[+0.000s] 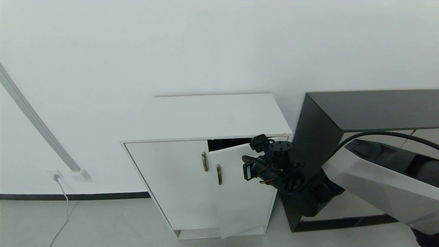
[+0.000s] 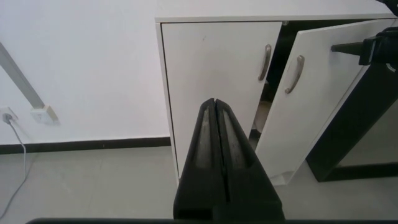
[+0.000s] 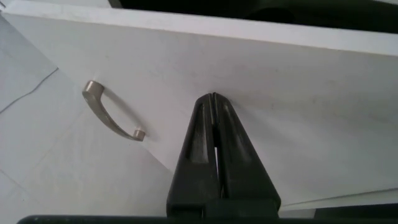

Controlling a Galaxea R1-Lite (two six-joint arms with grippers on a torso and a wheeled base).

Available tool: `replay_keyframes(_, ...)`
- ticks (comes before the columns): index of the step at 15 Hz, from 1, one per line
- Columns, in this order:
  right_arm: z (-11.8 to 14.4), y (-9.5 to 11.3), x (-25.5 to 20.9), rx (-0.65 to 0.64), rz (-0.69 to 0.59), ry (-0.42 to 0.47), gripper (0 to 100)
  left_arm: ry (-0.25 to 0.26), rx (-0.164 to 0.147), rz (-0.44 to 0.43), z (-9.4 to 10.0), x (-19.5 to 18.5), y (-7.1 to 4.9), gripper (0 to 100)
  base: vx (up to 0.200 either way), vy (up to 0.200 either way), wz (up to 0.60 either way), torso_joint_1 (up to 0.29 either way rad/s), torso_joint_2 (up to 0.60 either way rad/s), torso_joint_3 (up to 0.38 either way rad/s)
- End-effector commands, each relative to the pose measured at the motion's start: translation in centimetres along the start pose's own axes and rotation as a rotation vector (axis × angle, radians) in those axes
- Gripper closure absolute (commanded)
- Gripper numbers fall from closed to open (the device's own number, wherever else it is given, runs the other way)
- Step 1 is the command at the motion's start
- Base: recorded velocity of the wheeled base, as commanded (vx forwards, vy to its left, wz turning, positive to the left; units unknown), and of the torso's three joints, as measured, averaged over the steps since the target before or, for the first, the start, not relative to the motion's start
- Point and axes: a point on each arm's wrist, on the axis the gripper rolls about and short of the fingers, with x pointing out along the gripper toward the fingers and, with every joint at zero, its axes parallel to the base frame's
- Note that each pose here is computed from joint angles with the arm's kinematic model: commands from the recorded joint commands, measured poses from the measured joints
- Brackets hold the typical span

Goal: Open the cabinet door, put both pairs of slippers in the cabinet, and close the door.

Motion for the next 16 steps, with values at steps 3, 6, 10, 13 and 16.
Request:
replay_keyframes(3,-1.2,-1.4,1.4,0.005,-0.030,0.008,100,0.000,0.000,0.001,0.0,0.0,0.0,100,0.000,0.000,0.00,0.000,0.00,0.000)
replay_keyframes(6,-1.5,-2.1,1.7,0.009,-0.045,0.010,100,0.000,0.000,0.001,0.0,0.0,0.0,100,0.000,0.000,0.00,0.000,0.00,0.000)
replay_keyframes(10,-1.7,-2.3,2.0,0.010,-0.050,0.011,100,0.000,0.000,0.001,0.0,0.0,0.0,100,0.000,0.000,0.00,0.000,0.00,0.000)
replay_keyframes(13,-1.8,-2.4,2.1,0.010,-0.052,0.020,100,0.000,0.000,0.001,0.0,0.0,0.0,100,0.000,0.000,0.00,0.000,0.00,0.000)
replay_keyframes(16,-1.8,-2.5,2.4,0.010,-0.053,0.020,100,0.000,0.000,-0.001,0.0,0.0,0.0,100,0.000,0.000,0.00,0.000,0.00,0.000)
